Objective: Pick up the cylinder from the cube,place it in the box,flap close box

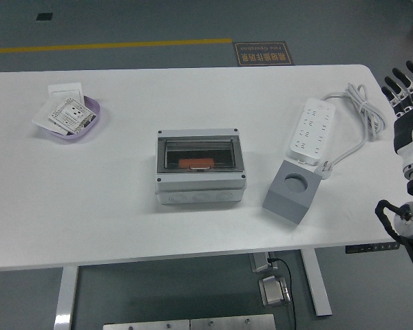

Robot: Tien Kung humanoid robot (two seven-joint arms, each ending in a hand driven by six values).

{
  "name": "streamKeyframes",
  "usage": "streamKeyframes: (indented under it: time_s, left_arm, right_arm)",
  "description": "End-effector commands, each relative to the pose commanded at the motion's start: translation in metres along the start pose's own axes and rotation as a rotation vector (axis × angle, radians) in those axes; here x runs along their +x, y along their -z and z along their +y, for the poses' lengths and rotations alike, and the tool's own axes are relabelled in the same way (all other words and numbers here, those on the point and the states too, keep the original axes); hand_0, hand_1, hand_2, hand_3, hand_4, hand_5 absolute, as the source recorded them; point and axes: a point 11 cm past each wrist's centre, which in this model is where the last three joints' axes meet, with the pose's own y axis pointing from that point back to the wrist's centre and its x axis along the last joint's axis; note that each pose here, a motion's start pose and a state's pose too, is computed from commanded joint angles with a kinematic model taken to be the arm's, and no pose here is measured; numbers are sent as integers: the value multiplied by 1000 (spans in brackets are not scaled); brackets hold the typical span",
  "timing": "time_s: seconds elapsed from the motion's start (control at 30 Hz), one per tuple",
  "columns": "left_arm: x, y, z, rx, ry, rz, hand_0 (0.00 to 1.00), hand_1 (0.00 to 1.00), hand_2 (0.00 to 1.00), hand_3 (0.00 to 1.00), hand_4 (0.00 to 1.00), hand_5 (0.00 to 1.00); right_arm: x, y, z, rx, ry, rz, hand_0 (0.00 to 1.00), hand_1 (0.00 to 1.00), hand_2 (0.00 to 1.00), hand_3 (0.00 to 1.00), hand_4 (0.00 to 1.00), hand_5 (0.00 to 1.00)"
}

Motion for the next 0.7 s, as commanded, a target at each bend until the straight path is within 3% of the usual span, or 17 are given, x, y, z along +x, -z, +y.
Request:
streamKeyframes:
  time_s: [0.7]
  left_arm:
    - [2, -4, 1, -5, -3, 3, 586, 609, 546, 569, 463, 262]
  right_arm:
    - [3, 15, 1, 82, -51, 156, 821, 706, 731, 767, 990, 828]
